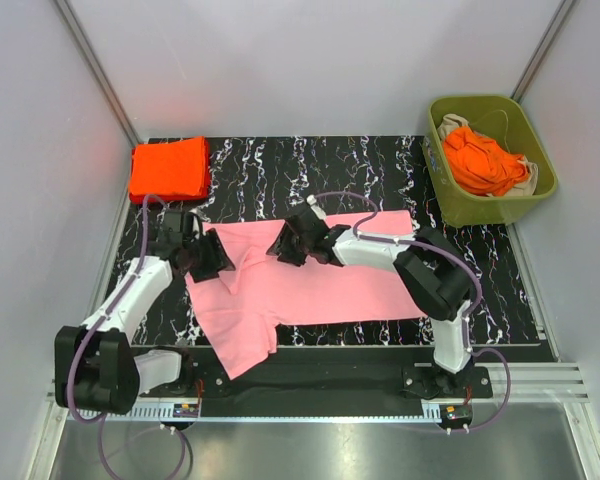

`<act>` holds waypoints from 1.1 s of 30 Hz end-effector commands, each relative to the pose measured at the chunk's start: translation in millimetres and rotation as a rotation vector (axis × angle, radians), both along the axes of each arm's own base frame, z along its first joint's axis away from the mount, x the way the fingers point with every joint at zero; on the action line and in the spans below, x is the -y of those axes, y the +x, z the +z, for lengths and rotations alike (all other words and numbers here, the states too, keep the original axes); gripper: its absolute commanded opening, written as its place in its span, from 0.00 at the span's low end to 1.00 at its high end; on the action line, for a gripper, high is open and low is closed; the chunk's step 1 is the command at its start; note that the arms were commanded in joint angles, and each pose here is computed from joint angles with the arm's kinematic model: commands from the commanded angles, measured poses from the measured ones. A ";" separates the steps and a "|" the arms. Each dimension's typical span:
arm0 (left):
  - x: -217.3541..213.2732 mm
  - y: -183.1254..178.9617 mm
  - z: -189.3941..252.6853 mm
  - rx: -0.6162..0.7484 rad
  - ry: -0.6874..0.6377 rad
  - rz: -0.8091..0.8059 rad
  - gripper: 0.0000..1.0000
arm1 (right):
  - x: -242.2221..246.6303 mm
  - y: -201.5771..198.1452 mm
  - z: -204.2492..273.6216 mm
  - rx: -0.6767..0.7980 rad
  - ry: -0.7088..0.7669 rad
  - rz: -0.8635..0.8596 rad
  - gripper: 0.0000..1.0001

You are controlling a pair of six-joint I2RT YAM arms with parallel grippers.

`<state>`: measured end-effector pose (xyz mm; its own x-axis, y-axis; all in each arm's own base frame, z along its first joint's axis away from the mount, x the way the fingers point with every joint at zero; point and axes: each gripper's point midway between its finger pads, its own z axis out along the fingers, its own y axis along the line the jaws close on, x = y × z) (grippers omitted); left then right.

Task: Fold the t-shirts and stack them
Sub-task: Fold the tshirt

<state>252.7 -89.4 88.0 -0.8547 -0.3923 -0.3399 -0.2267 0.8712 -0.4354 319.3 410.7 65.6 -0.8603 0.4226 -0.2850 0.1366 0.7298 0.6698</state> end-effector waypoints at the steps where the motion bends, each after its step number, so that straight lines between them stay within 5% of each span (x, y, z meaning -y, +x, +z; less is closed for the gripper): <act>1: 9.4 4.5 -5.0 0.047 -0.004 0.041 0.55 | -22.3 5.6 7.3 -0.016 0.081 -0.037 0.46; 11: 10.4 -13.1 -31.4 0.046 0.119 0.046 0.50 | -20.8 1.1 4.3 0.001 0.064 -0.030 0.44; 23: 11.0 -0.6 -40.8 0.074 0.149 0.041 0.32 | -14.8 -2.7 5.9 0.011 0.054 -0.023 0.43; 33: 1.8 -6.1 -45.5 0.037 0.196 0.069 0.43 | -14.6 -0.2 18.6 0.049 0.057 -0.015 0.43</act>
<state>238.8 -96.1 36.7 -0.8411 -0.3645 -0.3996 -0.2656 0.9219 -0.2820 313.7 419.1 51.0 -0.8608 0.4425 -0.2513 0.1720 0.7177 0.6748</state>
